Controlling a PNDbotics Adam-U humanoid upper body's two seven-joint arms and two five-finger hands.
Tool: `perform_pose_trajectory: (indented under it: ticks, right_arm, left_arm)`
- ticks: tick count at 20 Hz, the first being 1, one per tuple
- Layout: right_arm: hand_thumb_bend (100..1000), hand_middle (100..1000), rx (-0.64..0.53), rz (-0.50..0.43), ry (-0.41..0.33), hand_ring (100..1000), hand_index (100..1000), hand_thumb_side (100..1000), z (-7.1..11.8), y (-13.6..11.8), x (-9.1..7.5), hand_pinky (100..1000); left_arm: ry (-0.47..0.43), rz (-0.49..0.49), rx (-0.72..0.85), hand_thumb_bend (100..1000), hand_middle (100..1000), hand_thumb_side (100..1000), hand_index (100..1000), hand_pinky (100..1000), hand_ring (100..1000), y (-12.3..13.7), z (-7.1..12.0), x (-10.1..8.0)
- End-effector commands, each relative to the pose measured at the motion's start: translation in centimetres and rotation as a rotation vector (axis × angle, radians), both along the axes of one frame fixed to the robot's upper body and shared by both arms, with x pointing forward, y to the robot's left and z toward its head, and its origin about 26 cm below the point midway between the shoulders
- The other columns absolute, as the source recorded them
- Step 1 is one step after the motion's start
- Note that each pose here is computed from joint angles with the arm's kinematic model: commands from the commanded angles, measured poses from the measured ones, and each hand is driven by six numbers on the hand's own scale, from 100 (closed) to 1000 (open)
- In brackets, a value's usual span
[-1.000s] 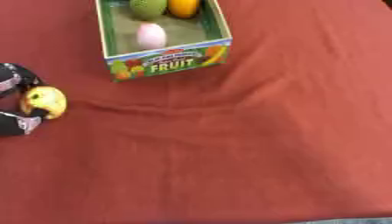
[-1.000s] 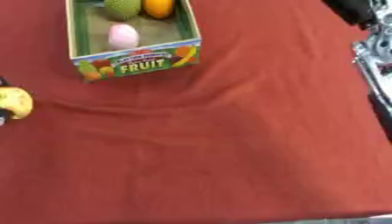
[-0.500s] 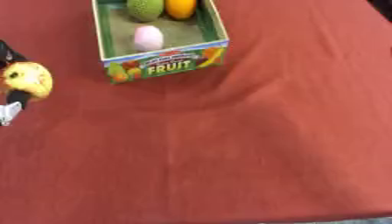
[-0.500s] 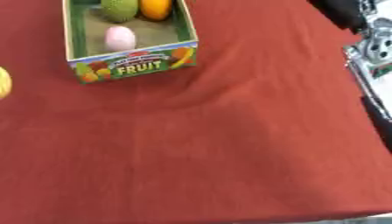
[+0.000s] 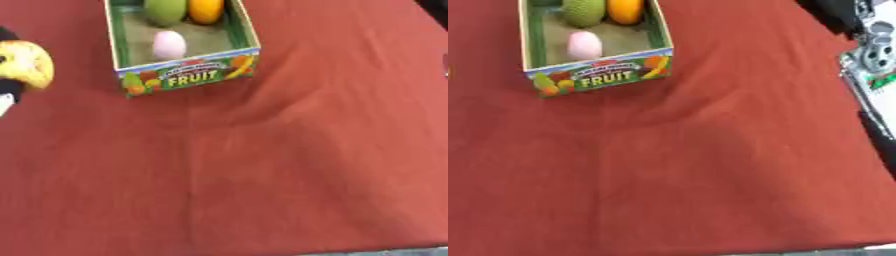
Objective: Pick up objects on the table and place them in the box.
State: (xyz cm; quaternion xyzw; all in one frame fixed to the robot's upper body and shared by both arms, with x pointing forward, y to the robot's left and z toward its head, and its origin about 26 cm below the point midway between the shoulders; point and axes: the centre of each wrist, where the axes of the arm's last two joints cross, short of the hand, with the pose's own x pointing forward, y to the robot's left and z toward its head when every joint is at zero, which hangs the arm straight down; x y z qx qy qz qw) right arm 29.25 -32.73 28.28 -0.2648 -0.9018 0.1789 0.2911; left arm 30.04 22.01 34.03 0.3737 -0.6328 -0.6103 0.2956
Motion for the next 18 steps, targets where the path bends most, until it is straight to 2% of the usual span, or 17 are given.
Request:
perform_pose_trajectory:
  ticks: [1,4,8,13,17,18]
  right_arm:
    - [100,641,-0.016,0.003,-0.037,779,832,596,1.2,-0.1,-0.4,872]
    - [100,641,-0.018,0.014,-0.041,779,832,596,1.3,0.1,-0.4,873]
    - [100,641,-0.016,0.037,-0.05,780,833,595,1.7,0.5,-0.2,873]
    - [100,641,-0.012,0.072,-0.061,780,833,594,2.1,1.1,-0.1,873]
    - [100,641,-0.009,0.09,-0.06,780,833,595,2.2,1.3,0.0,874]
    - [100,641,-0.008,0.091,-0.06,780,833,595,2.2,1.4,0.0,874]
  left_arm:
    - [-0.07,-0.068,-0.051,100,658,294,765,721,693,-1.3,2.3,-0.5]
    - [-0.105,-0.123,-0.092,100,651,306,761,722,689,-3.3,3.5,0.8]
    - [-0.126,-0.154,-0.121,100,644,338,756,719,684,-5.5,3.8,3.7]
    - [-0.179,-0.172,-0.126,100,645,323,757,732,695,-7.4,3.3,7.4]
    - [-0.194,-0.17,-0.104,100,655,377,758,752,710,-8.2,2.0,10.1]
    - [-0.19,-0.174,-0.104,100,659,413,759,757,715,-8.2,1.7,10.6]
